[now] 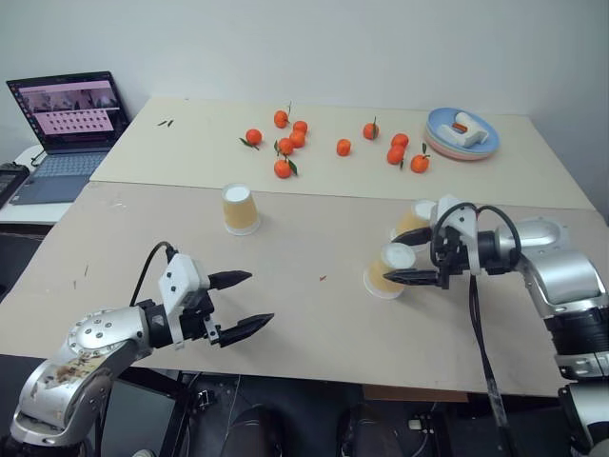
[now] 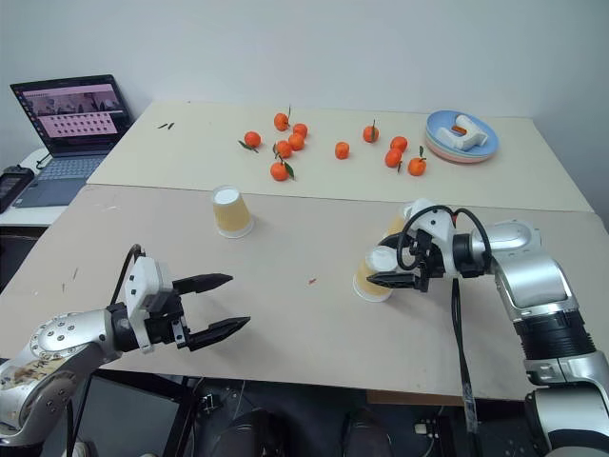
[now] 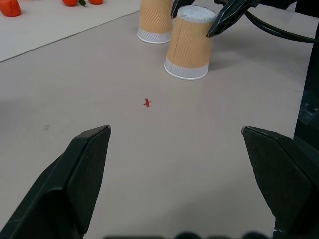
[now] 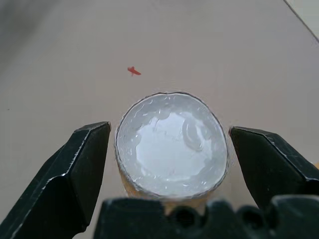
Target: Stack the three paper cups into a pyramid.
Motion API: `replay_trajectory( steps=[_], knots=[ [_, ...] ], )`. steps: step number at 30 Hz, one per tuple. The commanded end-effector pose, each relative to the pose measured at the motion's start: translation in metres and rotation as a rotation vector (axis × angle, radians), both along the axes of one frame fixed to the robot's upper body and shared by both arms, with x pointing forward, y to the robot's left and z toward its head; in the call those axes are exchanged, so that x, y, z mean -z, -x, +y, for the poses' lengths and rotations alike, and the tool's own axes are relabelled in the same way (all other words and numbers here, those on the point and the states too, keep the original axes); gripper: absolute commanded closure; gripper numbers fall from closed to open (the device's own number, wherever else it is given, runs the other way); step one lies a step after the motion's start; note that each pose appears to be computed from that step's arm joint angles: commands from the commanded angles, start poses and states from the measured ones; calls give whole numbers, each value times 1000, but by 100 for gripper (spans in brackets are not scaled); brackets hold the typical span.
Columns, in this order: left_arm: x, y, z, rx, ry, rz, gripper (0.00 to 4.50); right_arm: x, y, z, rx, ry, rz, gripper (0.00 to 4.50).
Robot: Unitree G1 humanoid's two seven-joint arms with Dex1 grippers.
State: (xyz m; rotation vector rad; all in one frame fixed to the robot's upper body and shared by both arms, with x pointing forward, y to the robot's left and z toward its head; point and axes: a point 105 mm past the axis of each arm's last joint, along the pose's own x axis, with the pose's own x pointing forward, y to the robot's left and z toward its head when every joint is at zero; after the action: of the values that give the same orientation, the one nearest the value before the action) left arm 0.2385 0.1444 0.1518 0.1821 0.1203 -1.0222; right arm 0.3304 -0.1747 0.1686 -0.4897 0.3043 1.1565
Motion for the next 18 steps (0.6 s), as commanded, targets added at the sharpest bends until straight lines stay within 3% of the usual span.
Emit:
replay_trajectory(
  steps=[1, 3, 9, 15, 18],
  knots=[
    [-11, 3, -1, 1, -2, -54, 0, -7, -1, -1, -10, 3, -28, 5],
    [-11, 4, -1, -1, -4, -54, 0, -6, 0, -1, -12, 5, -24, 5],
    [-11, 3, -1, -4, -5, -55, 0, -6, -2, 0, -13, 7, -29, 173],
    [-11, 2, -1, -5, -4, -54, 0, -13, -2, 8, -30, -15, -50, 173],
    [-10, 0, 1, -11, -10, -58, 0, -38, -3, 31, -102, -60, -98, 173]
  ],
)
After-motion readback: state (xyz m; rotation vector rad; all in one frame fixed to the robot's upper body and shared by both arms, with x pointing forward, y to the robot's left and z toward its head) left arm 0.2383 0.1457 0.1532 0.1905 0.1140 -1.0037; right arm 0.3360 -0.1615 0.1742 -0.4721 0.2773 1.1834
